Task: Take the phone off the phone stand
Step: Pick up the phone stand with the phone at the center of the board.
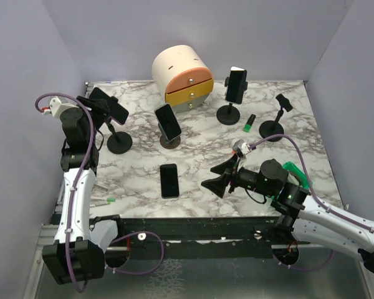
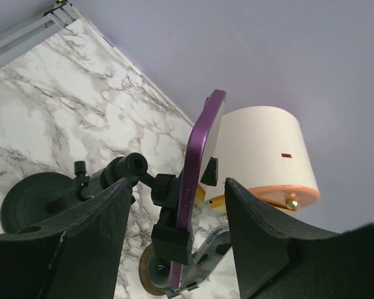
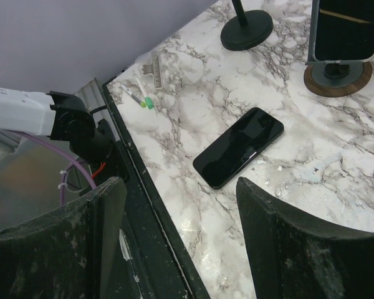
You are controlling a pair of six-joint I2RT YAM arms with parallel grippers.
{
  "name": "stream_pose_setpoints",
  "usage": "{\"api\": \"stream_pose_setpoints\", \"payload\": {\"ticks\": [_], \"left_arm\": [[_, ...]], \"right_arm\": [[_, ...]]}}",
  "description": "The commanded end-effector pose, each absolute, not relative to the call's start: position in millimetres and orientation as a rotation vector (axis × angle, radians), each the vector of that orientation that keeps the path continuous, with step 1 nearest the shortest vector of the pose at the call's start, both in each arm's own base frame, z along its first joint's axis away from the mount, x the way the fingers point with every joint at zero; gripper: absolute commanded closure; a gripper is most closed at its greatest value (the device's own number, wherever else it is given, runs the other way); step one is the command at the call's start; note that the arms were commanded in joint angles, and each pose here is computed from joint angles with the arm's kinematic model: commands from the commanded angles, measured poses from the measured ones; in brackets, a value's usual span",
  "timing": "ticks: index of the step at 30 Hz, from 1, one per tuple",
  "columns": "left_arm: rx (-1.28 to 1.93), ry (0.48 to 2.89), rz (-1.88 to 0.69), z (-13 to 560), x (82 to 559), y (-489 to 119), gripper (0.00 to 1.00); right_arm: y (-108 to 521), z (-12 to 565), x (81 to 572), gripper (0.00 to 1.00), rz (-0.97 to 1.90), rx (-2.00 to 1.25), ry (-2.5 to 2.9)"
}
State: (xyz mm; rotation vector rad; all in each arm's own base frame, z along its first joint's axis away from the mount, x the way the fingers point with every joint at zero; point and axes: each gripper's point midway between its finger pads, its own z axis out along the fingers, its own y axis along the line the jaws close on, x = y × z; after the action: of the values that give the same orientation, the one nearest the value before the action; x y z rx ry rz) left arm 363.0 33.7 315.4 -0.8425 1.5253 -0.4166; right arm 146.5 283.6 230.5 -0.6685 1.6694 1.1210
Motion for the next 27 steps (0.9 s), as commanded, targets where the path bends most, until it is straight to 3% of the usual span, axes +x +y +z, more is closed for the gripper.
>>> {"api": "stream_pose_setpoints", "payload": {"ticks": [1,9,14,18,27], "left_arm": [[-0.83,1.463,-0.508,324.2,367.7,30.5,0.39],[-0.844,1.451,-0.59,314.9,369.3,24.4,0.47],[-0.84,1.482,-0.612,311.0,360.3,17.6,0.32],[-0.842,1.515,-0.633,302.6,354.2,11.8,0.29],[-0.852,1.519,-0.635,299.3,353.8,11.5,0.45]], "right_arm": [[284.8,238.6,144.3,0.23,1.12,-0.692,1.649],[283.9,234.4,144.8,0.23,1.111,-0.69,1.661],[284.4,234.9,144.4,0.23,1.114,-0.695,1.66],[285.2,233.6,144.6,0.23,1.113,-0.697,1.664],[283.5,232.4,144.9,0.23,1.108,-0.689,1.672]]}}
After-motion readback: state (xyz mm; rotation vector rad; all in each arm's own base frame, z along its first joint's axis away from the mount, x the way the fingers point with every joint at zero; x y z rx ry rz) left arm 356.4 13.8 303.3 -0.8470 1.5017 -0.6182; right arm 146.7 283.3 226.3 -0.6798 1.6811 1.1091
